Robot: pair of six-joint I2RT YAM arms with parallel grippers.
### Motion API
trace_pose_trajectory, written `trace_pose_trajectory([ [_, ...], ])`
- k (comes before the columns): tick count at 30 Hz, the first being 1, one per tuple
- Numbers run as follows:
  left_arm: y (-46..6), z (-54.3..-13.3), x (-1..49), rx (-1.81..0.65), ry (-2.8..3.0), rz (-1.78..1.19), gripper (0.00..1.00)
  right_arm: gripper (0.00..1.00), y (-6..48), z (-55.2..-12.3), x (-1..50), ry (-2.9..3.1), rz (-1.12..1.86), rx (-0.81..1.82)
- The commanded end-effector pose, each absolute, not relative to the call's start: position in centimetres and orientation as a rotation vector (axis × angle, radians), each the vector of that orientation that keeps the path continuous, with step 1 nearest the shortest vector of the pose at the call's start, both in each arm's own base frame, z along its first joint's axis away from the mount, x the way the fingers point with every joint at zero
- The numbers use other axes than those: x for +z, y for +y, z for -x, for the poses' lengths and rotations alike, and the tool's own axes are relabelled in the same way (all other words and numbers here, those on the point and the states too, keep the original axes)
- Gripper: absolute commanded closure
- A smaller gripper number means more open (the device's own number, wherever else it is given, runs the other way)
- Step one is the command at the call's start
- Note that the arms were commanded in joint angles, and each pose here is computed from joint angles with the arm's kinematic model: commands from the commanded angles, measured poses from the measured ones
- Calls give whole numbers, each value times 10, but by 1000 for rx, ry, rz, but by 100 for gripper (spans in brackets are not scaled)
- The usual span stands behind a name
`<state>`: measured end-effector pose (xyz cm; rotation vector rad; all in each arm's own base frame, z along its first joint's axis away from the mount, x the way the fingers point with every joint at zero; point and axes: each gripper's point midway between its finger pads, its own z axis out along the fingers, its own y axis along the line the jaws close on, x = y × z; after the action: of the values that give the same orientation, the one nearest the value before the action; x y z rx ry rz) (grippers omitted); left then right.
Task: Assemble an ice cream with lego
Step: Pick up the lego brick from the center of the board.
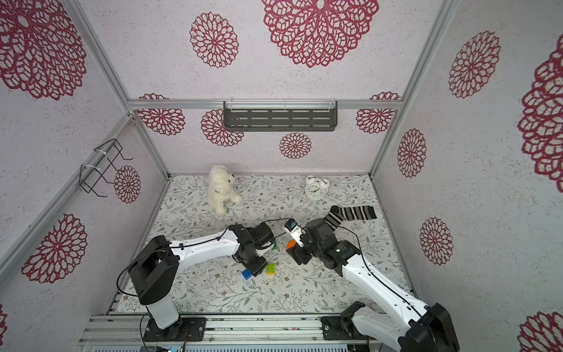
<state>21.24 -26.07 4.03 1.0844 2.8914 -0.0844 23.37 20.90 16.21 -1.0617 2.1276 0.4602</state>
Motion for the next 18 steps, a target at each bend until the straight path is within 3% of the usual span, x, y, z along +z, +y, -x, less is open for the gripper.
trace_pose_trajectory([
  [1, -201, -199, 22, 83, 3143, -946, 34, 24, 230, -228, 229, 1910, 1042, 739],
  [4, -199, -206, 27, 62, 3137, -903, 34, 24, 243, -205, 218, 1936, 1172, 869],
  [8, -197, -216, 36, 24, 3122, -837, 34, 25, 250, -194, 190, 2032, 1268, 830],
  [18, -205, -197, 52, -50, 3122, -886, 33, 24, 239, -216, 195, 2051, 1162, 629],
])
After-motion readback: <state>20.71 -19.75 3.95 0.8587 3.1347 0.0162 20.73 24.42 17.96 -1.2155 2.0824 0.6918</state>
